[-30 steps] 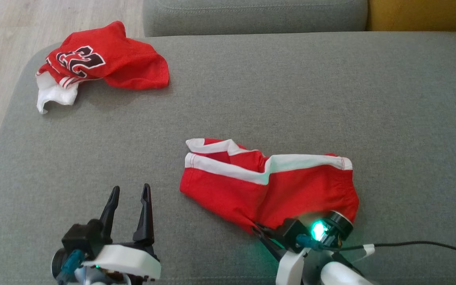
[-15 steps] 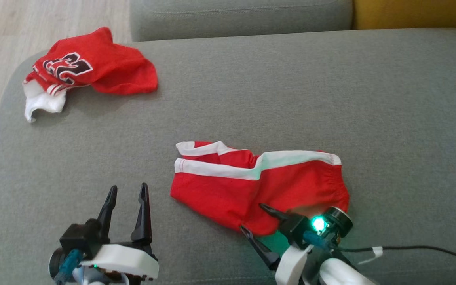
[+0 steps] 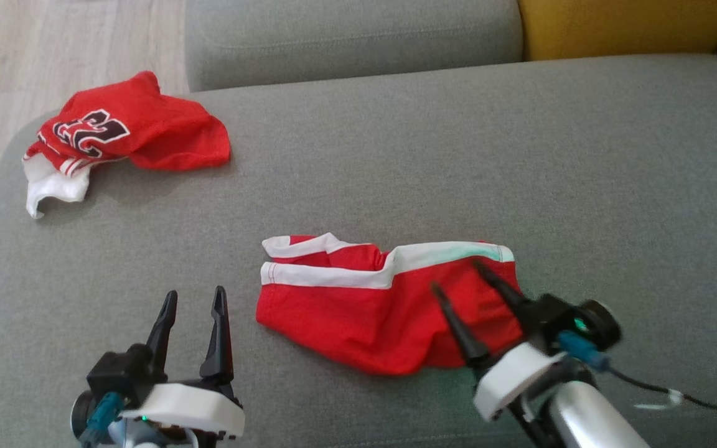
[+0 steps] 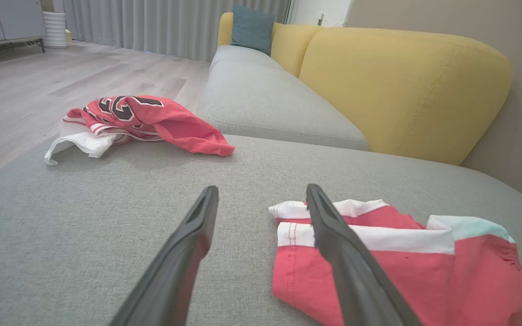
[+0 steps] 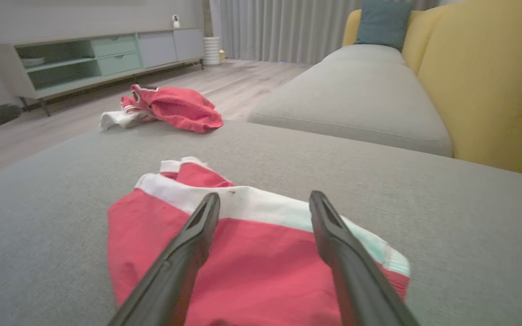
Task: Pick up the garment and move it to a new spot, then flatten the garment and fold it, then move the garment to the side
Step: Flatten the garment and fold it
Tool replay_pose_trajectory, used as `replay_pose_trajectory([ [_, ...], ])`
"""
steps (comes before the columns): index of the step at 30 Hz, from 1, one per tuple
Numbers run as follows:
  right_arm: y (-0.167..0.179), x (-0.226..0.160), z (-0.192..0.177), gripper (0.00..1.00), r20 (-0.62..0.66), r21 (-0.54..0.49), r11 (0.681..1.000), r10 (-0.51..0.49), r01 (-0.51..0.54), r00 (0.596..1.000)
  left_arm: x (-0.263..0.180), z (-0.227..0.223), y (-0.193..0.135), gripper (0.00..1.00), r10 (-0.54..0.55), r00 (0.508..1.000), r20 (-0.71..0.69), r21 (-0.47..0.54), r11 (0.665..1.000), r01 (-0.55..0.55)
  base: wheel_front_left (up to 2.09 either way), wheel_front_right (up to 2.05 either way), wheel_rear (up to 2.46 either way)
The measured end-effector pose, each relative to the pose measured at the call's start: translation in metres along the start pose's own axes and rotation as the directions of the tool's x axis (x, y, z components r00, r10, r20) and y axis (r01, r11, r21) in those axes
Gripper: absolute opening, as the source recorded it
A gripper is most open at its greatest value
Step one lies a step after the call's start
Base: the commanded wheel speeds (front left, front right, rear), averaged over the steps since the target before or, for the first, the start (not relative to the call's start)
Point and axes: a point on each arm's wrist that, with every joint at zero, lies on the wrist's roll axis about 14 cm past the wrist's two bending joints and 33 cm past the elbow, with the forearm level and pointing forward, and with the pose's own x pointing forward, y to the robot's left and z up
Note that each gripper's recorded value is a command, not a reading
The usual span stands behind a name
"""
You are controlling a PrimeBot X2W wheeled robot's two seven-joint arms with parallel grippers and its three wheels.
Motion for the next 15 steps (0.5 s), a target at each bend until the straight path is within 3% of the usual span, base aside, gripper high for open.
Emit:
replay_pose_trajectory([
  [9,-0.041,-0.012,0.008,1.00,0.057,0.078,0.984,-0.163,0.158,0.985,-0.012,0.003,0.006,1.00,0.023,1.000,0.009,0.001,1.000,-0.023,0.00,0.00,0.00],
  [15,-0.053,-0.015,0.011,1.00,0.086,0.121,0.973,-0.208,0.197,0.974,-0.018,0.004,0.011,1.00,0.047,0.999,0.014,0.003,0.999,-0.047,0.00,0.00,0.00],
])
